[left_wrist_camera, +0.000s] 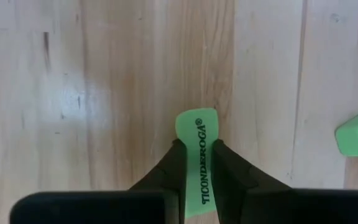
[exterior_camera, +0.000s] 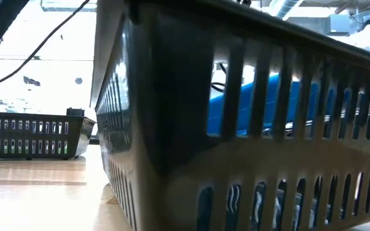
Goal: Pick & Place School Supplies
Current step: Put the green eraser into the left black bin
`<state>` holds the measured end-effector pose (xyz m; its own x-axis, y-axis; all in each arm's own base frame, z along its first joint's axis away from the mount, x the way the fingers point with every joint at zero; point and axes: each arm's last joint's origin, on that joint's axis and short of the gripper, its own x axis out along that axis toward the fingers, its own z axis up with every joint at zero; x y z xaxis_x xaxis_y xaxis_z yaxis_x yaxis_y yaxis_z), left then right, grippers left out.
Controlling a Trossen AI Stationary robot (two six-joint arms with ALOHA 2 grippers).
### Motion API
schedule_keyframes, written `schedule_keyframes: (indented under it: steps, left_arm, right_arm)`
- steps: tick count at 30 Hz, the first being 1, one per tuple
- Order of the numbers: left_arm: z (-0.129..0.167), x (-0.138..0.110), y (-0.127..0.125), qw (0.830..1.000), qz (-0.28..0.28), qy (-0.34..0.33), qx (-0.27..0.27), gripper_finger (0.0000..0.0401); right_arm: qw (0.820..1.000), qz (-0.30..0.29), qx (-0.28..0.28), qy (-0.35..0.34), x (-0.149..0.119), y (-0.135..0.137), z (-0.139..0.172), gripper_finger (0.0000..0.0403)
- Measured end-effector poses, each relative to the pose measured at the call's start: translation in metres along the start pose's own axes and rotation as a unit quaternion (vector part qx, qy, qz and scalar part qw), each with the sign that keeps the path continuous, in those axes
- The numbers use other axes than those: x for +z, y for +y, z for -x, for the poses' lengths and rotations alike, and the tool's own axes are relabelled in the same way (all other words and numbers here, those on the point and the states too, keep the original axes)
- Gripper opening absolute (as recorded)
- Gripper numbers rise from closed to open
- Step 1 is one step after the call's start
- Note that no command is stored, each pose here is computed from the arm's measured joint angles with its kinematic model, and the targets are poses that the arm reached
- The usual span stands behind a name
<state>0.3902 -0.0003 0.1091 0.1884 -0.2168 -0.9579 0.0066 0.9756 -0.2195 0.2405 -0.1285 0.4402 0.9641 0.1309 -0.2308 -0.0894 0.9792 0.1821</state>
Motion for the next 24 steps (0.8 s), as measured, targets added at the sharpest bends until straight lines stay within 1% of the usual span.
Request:
schedule_keyframes:
  steps: [3, 6, 7, 9, 12, 16, 18, 21, 24]
  left_arm:
    - [0.002, 0.001, 0.010, 1.000, 0.022, -0.008, 0.006, 0.0036]
    - [0.026, 0.000, 0.017, 0.996, 0.077, -0.036, 0.010, 0.0036]
    - [0.035, -0.003, 0.017, 0.995, 0.092, -0.036, 0.020, 0.0033]
    - [0.054, -0.010, 0.015, 0.992, 0.116, -0.021, 0.037, 0.0002]
    - [0.080, -0.015, 0.006, 0.989, 0.132, -0.037, 0.055, 0.0005]
    - [0.110, -0.021, -0.011, 0.984, 0.155, -0.070, 0.044, 0.0005]
    - [0.121, -0.023, -0.013, 0.980, 0.169, -0.089, 0.055, 0.0004]
    - [0.127, -0.024, -0.012, 0.975, 0.187, -0.101, 0.059, 0.0003]
    - [0.122, -0.023, -0.003, 0.970, 0.219, -0.092, 0.052, 0.0002]
  right_arm:
    - [1.000, 0.003, 0.000, -0.008, 0.001, -0.003, 0.002, 0.0000]
    - [1.000, 0.006, -0.005, -0.013, 0.002, -0.005, 0.004, 0.0000]
    - [1.000, 0.006, -0.006, -0.014, 0.003, -0.006, 0.005, 0.0000]
    - [1.000, 0.011, -0.006, -0.016, 0.003, -0.006, 0.005, 0.0000]
    - [1.000, 0.013, -0.001, -0.018, 0.004, -0.007, 0.006, 0.0000]
    - [1.000, 0.015, 0.005, -0.020, 0.004, -0.007, 0.006, 0.0000]
    - [1.000, 0.015, 0.007, -0.020, 0.004, -0.006, 0.006, 0.0000]
    - [1.000, 0.015, 0.014, -0.020, 0.004, -0.006, 0.006, 0.0000]
    - [1.000, 0.017, 0.012, -0.019, 0.004, -0.006, 0.006, 0.0000]
